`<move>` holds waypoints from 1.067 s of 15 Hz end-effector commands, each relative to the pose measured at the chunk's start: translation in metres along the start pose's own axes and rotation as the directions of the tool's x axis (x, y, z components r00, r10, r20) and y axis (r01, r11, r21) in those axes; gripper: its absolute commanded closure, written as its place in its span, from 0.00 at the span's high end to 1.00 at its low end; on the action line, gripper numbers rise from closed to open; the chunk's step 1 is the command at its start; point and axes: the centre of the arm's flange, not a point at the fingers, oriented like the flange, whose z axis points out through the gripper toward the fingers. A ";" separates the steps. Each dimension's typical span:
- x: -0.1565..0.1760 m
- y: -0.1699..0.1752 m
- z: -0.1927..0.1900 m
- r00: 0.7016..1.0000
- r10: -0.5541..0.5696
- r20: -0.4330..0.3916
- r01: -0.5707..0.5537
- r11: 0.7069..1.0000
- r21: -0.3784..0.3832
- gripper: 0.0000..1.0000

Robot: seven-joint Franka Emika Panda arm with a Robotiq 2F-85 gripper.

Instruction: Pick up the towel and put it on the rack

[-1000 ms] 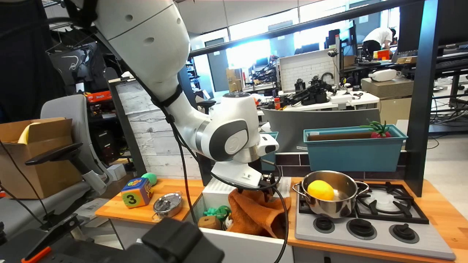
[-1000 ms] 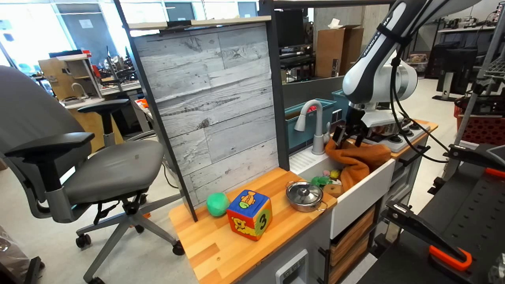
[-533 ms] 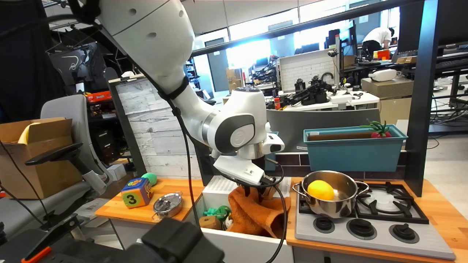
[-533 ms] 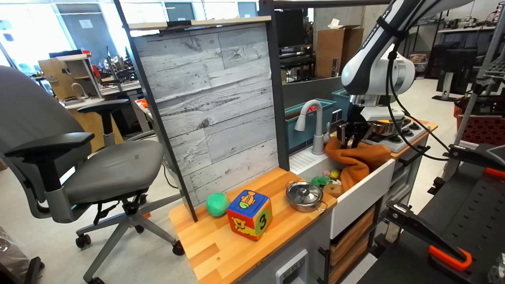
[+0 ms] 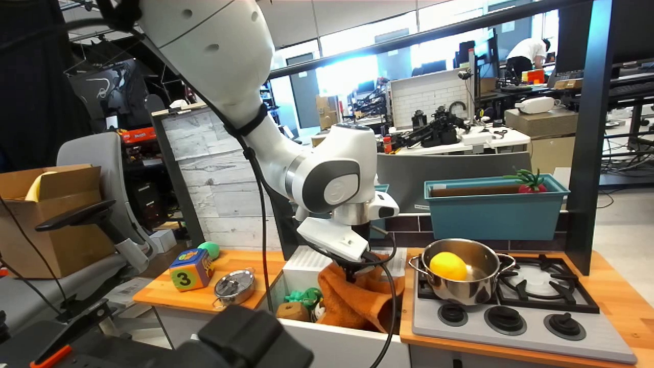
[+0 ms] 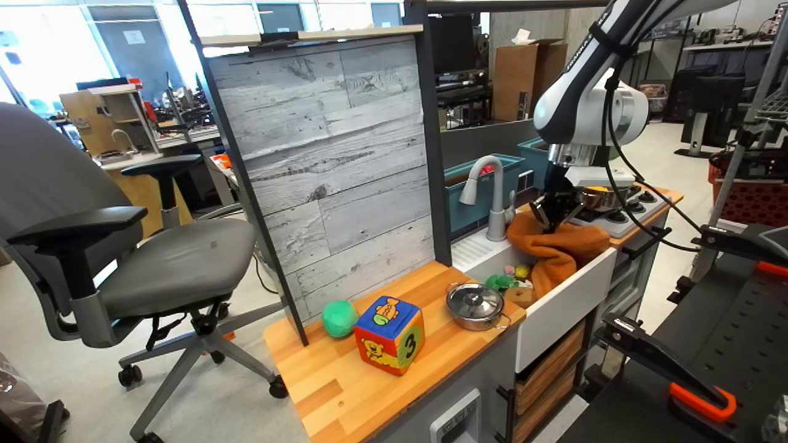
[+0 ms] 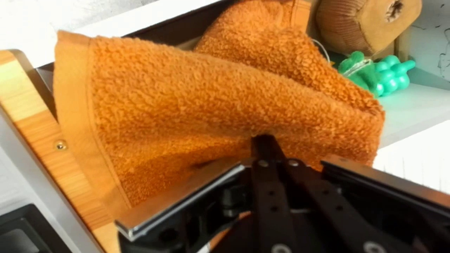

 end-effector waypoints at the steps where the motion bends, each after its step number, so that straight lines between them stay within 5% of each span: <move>1: -0.007 0.005 -0.009 0.999 0.000 0.036 -0.001 1.000 0.028 0.00; 4: -0.023 0.015 -0.009 0.989 0.029 0.145 -0.025 0.999 -0.034 0.00; 5: -0.038 0.022 -0.010 0.979 0.043 0.201 -0.031 0.998 -0.062 0.26; 9: -0.074 0.041 -0.008 0.982 -0.101 0.158 0.110 0.993 -0.049 0.48; 16: -0.053 0.041 -0.005 0.961 -0.273 -0.036 0.266 0.954 -0.135 0.99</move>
